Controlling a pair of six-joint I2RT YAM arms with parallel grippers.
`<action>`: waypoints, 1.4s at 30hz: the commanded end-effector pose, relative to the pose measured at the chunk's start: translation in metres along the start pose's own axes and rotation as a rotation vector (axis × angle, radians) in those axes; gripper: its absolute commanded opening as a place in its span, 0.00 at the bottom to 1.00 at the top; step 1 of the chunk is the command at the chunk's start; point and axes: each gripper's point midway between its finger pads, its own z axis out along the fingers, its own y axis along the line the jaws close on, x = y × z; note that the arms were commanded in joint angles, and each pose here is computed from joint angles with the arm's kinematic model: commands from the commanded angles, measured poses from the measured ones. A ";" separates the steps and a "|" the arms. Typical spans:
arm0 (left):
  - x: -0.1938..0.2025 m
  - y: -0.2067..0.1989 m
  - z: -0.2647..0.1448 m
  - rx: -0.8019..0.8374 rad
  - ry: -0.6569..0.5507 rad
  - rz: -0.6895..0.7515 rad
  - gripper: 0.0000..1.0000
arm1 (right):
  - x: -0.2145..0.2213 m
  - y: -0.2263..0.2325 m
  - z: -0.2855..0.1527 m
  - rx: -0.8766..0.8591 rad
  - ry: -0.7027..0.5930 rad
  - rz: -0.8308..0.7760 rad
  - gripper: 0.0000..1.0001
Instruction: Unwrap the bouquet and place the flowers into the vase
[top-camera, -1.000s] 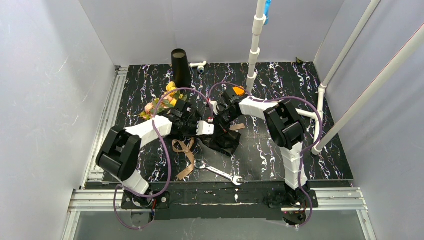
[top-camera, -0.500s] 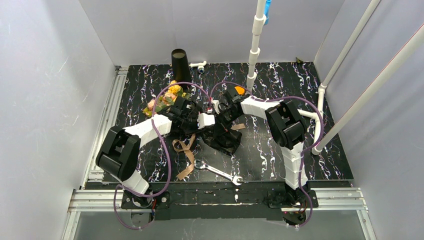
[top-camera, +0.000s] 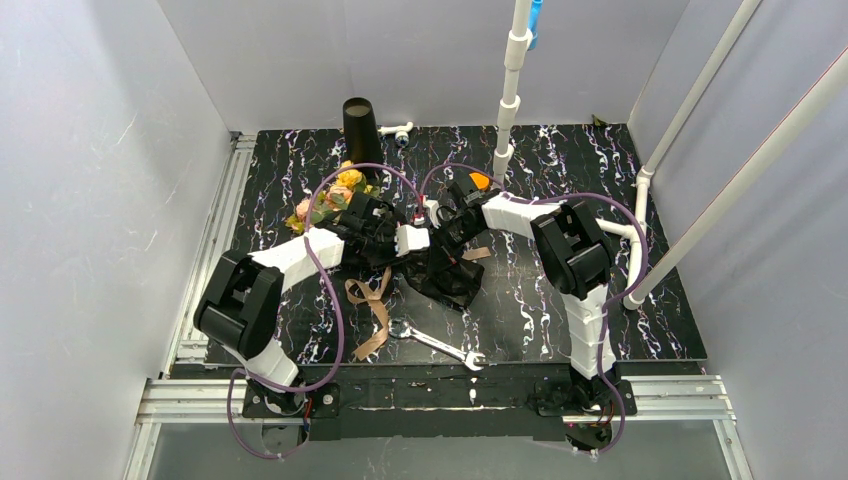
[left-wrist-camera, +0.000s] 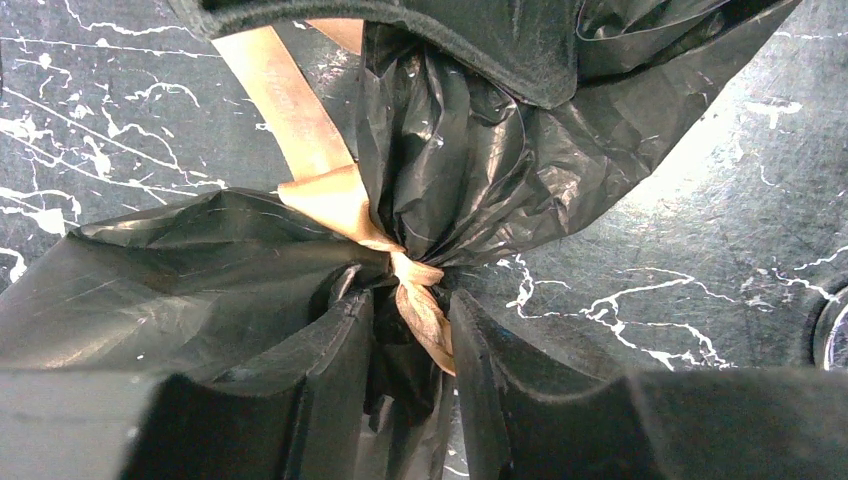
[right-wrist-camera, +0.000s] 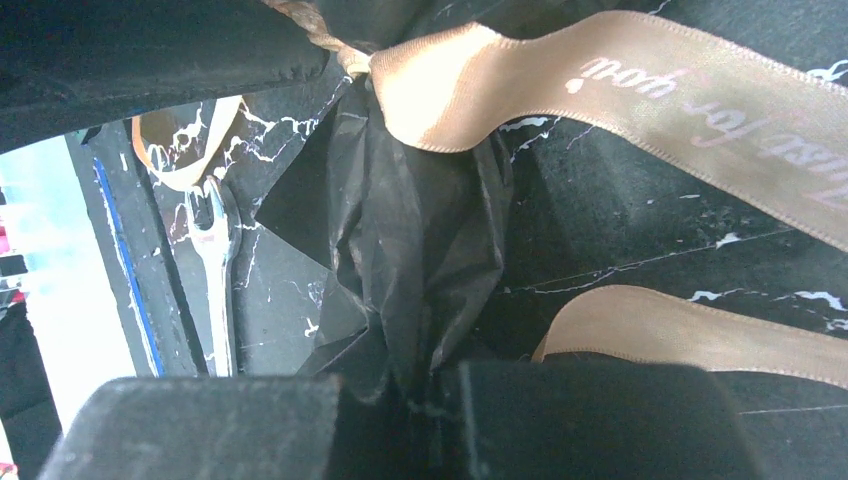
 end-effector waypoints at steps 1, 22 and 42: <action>-0.012 0.017 0.000 -0.047 -0.034 0.056 0.33 | 0.065 -0.026 0.004 0.124 0.192 0.100 0.01; -0.043 -0.002 -0.015 0.066 -0.159 0.188 0.33 | 0.064 -0.024 0.003 0.112 0.195 0.098 0.01; 0.033 -0.005 0.004 0.091 0.099 0.063 0.26 | 0.063 -0.030 -0.001 0.128 0.184 0.105 0.01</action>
